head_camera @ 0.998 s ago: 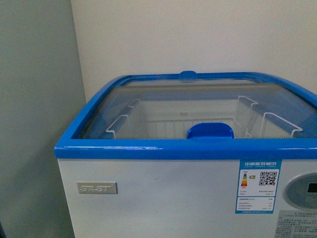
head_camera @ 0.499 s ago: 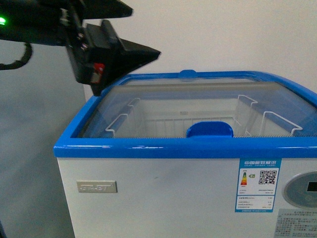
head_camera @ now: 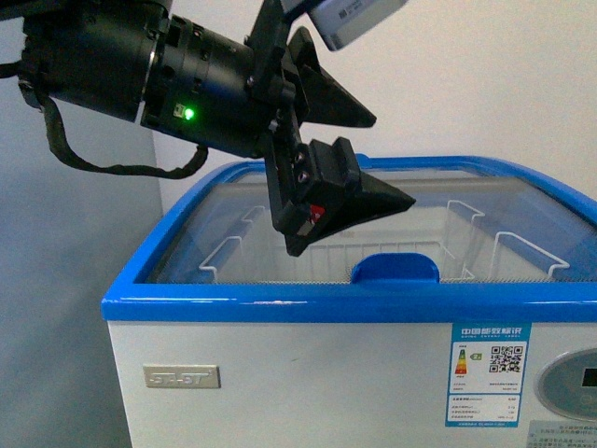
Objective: Put drink in fridge
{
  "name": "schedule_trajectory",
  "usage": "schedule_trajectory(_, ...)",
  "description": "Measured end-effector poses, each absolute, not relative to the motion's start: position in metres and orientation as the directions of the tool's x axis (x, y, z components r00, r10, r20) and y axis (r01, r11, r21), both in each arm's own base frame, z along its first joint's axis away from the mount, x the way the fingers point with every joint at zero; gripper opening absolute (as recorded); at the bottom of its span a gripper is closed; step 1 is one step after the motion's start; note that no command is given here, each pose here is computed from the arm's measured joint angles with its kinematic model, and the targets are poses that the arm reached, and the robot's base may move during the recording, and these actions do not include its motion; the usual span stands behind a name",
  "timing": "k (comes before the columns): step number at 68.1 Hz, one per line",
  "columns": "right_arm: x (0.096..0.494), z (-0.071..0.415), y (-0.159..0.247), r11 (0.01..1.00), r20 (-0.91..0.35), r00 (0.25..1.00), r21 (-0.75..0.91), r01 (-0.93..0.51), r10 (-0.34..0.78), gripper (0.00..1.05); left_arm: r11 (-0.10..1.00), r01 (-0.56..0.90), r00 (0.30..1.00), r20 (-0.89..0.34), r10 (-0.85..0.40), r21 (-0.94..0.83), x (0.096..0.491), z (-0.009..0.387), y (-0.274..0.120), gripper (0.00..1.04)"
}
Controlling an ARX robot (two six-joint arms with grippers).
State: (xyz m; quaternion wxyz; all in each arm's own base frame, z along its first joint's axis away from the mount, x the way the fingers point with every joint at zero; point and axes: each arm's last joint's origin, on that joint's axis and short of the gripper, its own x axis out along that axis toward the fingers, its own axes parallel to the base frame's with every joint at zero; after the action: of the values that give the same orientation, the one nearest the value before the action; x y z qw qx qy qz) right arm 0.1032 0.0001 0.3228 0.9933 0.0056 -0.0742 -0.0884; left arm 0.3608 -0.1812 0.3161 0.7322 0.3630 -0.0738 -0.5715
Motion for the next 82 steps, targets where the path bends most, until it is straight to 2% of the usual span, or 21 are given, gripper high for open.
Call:
schedule_trajectory(21,0.103,0.323,0.000,0.984,0.146,0.973,0.024,0.175,-0.176,0.36,0.067,0.785,0.337,-0.334,-0.880,0.616,0.384,0.284,-0.197,0.97)
schedule_trajectory(57,0.103,0.323,0.000,0.984,0.146,0.973,0.024,0.175,-0.176,0.36,0.051,0.795,0.346,-0.382,-0.857,0.605,0.414,0.260,-0.215,0.97)
schedule_trajectory(82,0.103,0.323,0.000,0.984,0.146,0.973,0.024,0.175,-0.176,0.36,0.064,0.766,0.386,-0.378,-0.842,0.640,0.442,0.262,-0.227,0.97)
